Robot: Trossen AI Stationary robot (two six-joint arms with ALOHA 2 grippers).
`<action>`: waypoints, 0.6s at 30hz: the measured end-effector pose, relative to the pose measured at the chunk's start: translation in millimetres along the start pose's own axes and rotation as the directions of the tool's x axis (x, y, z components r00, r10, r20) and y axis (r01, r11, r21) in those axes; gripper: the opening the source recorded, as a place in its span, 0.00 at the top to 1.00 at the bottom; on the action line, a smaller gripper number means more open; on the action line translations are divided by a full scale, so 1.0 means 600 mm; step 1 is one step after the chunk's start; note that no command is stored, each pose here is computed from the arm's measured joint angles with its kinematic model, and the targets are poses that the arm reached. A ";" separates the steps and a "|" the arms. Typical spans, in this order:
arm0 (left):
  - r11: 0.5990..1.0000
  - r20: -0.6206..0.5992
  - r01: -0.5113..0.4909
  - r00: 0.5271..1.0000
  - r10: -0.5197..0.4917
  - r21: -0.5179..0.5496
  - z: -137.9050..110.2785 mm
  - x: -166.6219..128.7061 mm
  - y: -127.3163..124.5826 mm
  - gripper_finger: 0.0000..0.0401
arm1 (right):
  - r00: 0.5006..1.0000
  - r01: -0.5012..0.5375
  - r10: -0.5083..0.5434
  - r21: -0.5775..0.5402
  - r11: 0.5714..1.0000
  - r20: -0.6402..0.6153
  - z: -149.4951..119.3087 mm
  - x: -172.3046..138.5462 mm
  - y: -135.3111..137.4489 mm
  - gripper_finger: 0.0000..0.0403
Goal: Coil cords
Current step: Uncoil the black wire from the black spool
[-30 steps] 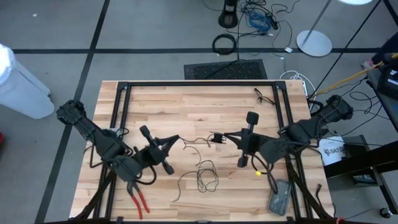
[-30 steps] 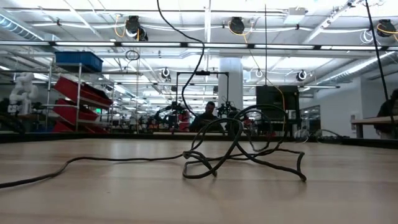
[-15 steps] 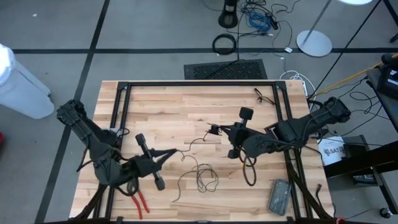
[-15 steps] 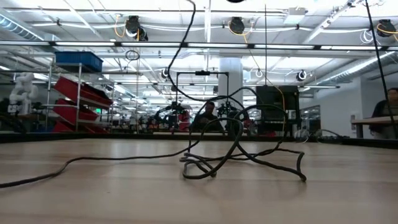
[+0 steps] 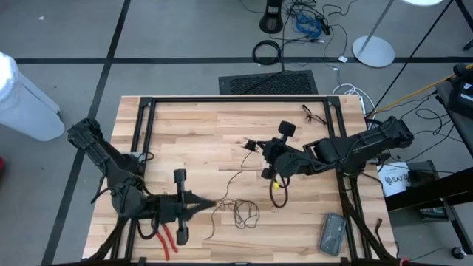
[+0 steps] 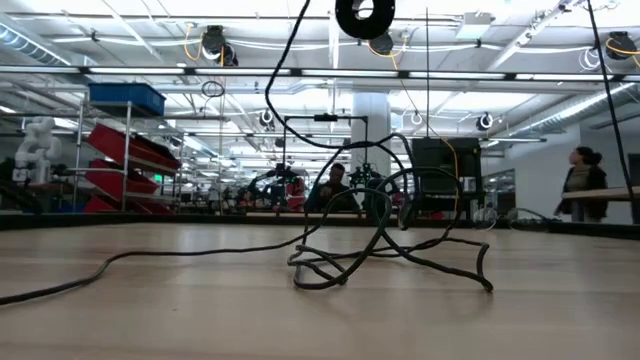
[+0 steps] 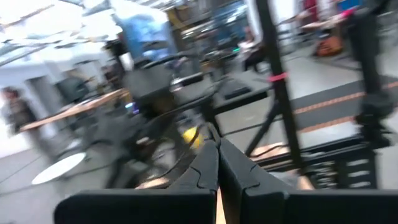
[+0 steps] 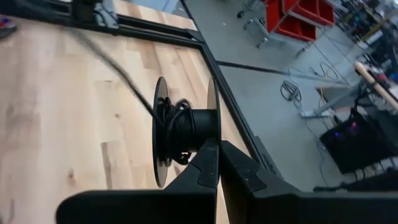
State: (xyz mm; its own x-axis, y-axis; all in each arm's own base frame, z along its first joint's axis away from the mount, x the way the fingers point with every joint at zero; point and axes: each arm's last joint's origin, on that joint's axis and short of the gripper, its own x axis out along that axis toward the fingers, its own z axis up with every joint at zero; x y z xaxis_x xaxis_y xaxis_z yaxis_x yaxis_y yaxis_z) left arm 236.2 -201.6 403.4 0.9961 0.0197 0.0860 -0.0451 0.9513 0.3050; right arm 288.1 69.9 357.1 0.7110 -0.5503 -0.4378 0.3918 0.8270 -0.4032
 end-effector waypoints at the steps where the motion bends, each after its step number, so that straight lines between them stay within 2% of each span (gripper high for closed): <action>1: 0.999 0.014 0.032 0.999 -0.032 0.000 0.001 0.000 -0.001 1.00 | 1.000 0.006 -0.006 0.014 1.000 -0.003 0.000 0.003 -0.002 1.00; 7: 0.984 0.039 0.177 0.983 -0.178 0.031 -0.009 0.009 -0.017 1.00 | 0.999 0.042 -0.041 0.085 0.995 -0.019 0.000 0.016 -0.017 1.00; 13: 0.978 0.000 0.196 0.980 -0.197 0.070 -0.032 0.032 -0.028 1.00 | 0.989 0.148 -0.148 0.116 0.982 -0.005 0.002 0.017 -0.023 1.00; 18: 0.967 -0.056 0.235 0.972 -0.230 0.100 -0.058 0.057 -0.024 1.00 | 0.990 0.130 -0.136 0.126 0.983 0.046 0.013 0.007 -0.024 1.00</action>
State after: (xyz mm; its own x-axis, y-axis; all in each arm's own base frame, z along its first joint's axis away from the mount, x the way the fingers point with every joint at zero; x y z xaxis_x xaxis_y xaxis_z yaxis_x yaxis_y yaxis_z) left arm 273.7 -203.6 368.8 0.9824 -0.1825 -0.0400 0.1828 0.8937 0.4097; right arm 289.7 56.5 367.5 0.6769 -0.6520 -0.3416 0.5513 0.7566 -0.3516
